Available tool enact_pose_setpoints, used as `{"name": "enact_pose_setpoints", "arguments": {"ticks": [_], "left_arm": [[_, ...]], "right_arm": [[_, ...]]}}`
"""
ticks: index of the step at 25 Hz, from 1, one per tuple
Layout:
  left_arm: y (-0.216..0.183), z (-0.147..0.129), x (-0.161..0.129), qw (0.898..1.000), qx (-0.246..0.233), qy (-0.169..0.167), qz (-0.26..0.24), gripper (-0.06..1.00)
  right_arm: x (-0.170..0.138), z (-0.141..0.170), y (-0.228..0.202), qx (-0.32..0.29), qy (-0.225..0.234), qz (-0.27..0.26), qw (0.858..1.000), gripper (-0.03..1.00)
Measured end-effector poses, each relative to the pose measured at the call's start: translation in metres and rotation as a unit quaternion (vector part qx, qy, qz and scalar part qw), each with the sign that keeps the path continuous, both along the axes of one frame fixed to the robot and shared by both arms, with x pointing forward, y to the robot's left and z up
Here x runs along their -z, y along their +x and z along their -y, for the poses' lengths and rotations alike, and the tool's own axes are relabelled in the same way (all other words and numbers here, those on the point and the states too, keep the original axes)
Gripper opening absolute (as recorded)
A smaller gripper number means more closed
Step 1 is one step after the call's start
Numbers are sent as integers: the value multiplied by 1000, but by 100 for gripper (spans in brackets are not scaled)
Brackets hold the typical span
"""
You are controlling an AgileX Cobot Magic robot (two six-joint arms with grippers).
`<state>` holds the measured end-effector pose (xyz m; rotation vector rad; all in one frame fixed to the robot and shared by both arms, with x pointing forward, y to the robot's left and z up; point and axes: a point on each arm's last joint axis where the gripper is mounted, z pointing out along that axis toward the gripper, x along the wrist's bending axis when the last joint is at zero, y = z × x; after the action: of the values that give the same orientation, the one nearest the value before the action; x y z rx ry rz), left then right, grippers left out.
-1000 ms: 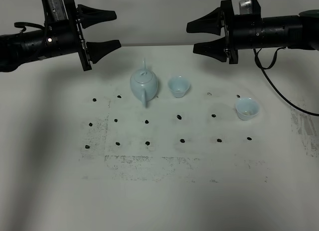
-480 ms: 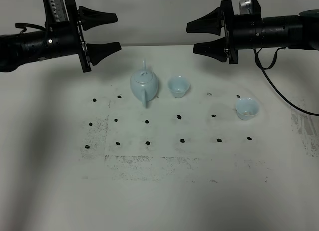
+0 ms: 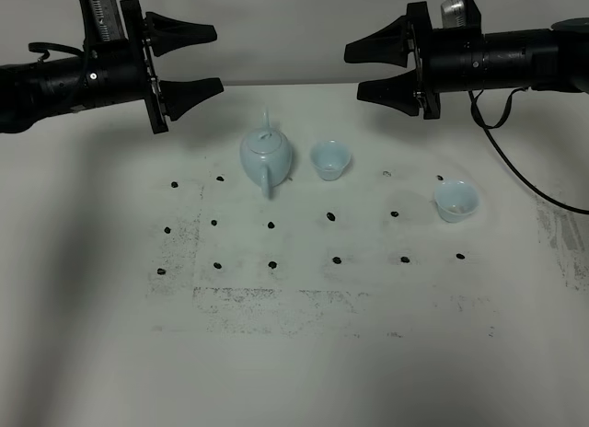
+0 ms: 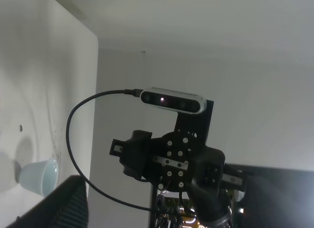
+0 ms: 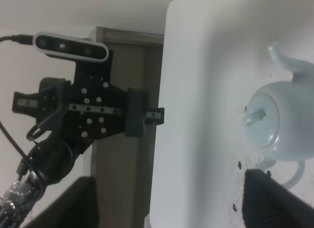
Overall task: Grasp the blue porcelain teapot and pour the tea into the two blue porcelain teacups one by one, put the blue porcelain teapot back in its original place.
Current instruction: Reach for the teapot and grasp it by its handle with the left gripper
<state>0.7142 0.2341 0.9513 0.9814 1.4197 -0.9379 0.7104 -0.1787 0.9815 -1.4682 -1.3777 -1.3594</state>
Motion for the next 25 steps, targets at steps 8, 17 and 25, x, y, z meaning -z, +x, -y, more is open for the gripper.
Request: {"name": "enact_pose_setpoints", "arguments": {"ticks": [8,17,25], "left_arm": [[0,0,0,1000,0,0,0,63],[0,0,0,1000,0,0,0,63],[-1,0,0,1000,8,2,18,62]], "right_arm": [[0,0,0,-2,-3,4,1000,59],[0,0,0,-4,-5,13,1000,59],[2,1,-1,-20,-28,56,998,59]]}}
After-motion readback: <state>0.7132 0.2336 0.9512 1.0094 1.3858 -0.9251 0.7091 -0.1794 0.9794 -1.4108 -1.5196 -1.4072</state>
